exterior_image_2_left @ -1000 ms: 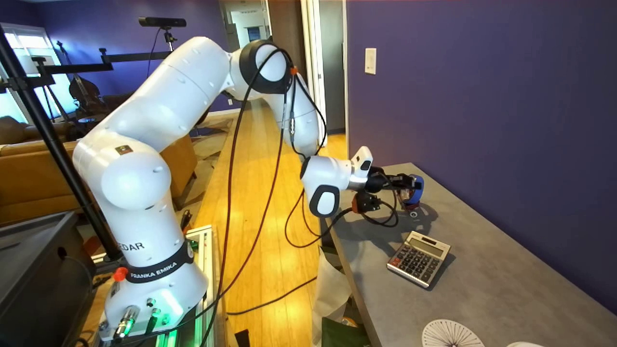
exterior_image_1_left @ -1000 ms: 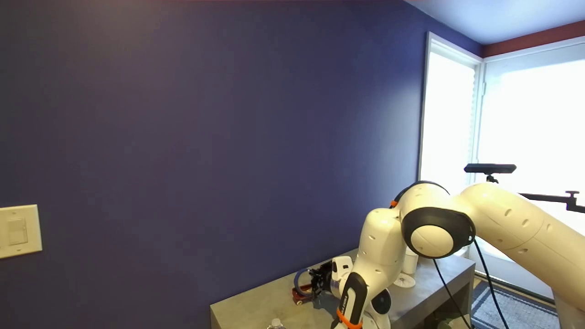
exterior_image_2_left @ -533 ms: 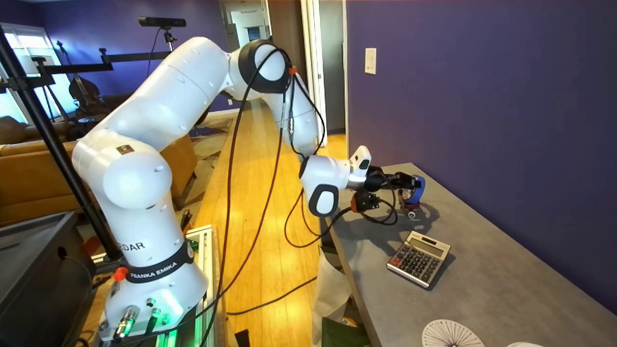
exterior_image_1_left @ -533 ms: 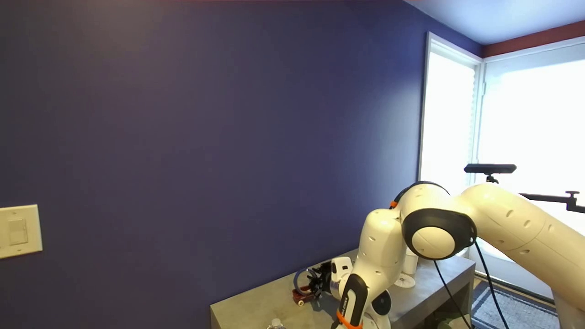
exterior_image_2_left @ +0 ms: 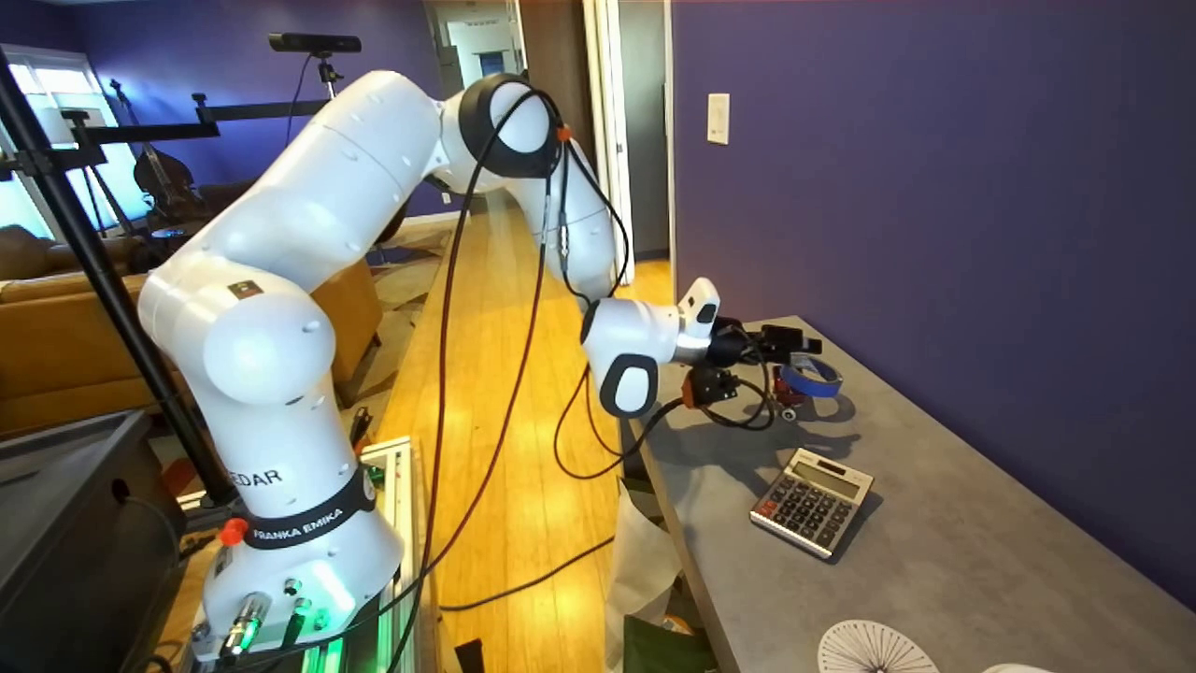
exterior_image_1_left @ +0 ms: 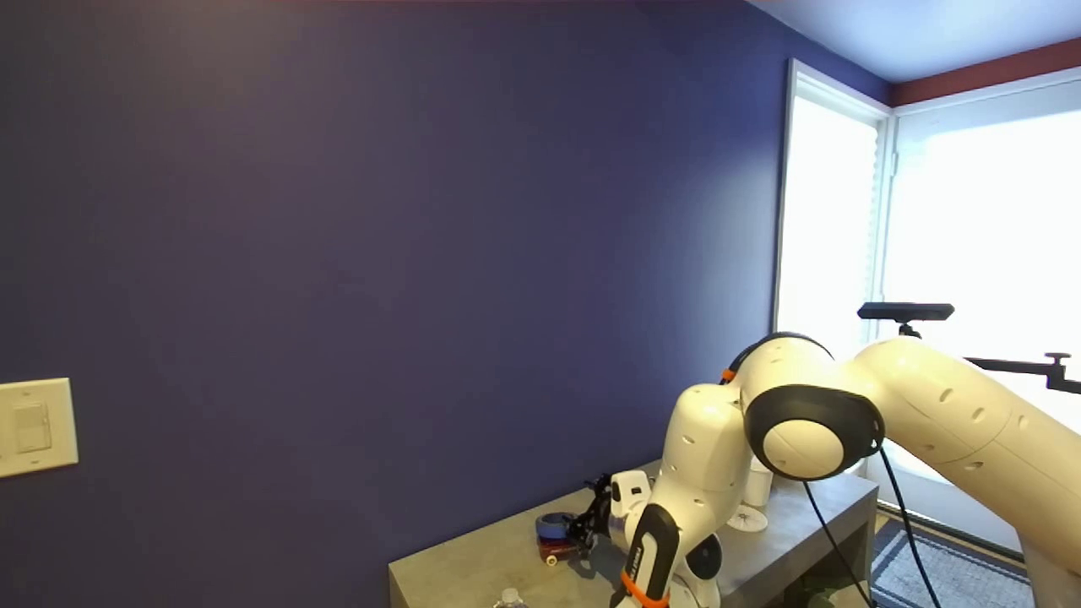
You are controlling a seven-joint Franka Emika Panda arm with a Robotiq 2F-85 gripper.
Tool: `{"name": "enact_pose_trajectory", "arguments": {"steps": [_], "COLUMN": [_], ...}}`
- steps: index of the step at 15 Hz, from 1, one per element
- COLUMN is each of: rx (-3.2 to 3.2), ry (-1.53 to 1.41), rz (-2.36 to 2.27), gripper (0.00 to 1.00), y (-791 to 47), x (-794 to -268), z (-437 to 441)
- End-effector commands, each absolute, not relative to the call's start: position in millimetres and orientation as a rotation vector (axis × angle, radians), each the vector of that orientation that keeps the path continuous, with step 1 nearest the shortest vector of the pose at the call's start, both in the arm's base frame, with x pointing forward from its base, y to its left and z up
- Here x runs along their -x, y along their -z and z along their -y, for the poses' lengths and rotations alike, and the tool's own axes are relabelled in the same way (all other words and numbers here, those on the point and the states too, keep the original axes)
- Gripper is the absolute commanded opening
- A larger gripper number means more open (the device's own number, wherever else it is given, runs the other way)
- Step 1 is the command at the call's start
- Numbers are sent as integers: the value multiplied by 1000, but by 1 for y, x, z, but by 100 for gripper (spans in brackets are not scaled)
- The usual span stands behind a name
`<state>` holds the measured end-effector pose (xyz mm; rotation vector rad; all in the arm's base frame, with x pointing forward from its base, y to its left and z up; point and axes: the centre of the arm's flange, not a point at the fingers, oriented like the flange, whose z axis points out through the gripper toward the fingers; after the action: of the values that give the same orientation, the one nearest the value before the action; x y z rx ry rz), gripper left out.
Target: Put the blue tape in the toy cart
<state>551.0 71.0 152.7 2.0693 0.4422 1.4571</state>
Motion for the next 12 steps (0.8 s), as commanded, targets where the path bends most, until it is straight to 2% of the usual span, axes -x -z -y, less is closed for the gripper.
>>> {"name": "enact_pose_trajectory", "arguments": {"steps": [1,12], "rx": [-2036,-2025], "ry": [-1464,-1328], "rz": [-482,-624], "gripper": [100,100], "y": [-177,-234], "x": [-539,-511], "z": [-74,-74]}}
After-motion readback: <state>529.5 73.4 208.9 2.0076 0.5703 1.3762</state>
